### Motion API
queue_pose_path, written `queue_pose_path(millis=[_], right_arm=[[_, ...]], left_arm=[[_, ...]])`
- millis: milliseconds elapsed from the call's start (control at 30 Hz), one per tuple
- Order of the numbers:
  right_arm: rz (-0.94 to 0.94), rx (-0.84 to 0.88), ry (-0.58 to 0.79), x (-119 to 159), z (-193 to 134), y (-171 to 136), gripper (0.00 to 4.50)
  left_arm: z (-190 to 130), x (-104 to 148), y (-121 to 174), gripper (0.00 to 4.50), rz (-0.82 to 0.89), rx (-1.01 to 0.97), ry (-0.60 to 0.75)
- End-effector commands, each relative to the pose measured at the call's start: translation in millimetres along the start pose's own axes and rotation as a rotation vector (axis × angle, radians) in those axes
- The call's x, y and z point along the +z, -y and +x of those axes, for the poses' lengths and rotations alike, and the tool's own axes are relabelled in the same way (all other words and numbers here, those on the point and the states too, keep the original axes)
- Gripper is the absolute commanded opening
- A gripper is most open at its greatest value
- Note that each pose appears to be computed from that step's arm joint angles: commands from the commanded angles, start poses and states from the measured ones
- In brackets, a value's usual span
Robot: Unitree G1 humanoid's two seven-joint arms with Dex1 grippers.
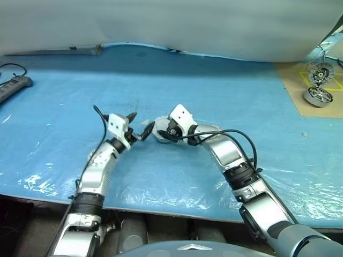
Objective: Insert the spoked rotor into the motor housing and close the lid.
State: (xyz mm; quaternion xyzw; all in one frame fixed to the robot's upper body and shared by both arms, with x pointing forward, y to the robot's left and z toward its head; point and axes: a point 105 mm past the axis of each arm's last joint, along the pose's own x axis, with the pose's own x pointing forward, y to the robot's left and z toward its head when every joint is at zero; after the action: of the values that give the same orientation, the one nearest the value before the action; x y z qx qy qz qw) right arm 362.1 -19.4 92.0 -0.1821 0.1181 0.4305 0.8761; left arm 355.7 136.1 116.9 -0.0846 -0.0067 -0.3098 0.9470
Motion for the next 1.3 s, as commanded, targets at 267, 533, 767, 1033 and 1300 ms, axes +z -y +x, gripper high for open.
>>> queue_pose_path(millis=[267,533,767,1033,1300], right_arm=[[0.059,-0.009,-0.126,-35.3,4.0,-3.3,2.95],[0.062,-0.014,-0.117,-32.9,6.4,-3.4,2.95],[0.065,-0.015,-0.114,-32.4,8.0,-4.7,2.95],[0.067,-0.016,-0.109,-31.0,8.9,-5.4,2.95],[0.072,-0.014,-0.103,-29.0,10.1,-6.5,2.95]], left_arm=[[1.3,3.4,22.7,3.19,-0.216,-0.196,-0.18],[22.4,5.4,21.4,0.2,-0.287,-0.188,-0.155],[33.4,-2.5,14.9,0.01,-0.365,-0.165,-0.21],[38.4,-5.0,-5.3,0.01,-0.386,-0.075,-0.221],[35.9,-14.7,-1.3,0.01,-0.373,-0.083,-0.25]])
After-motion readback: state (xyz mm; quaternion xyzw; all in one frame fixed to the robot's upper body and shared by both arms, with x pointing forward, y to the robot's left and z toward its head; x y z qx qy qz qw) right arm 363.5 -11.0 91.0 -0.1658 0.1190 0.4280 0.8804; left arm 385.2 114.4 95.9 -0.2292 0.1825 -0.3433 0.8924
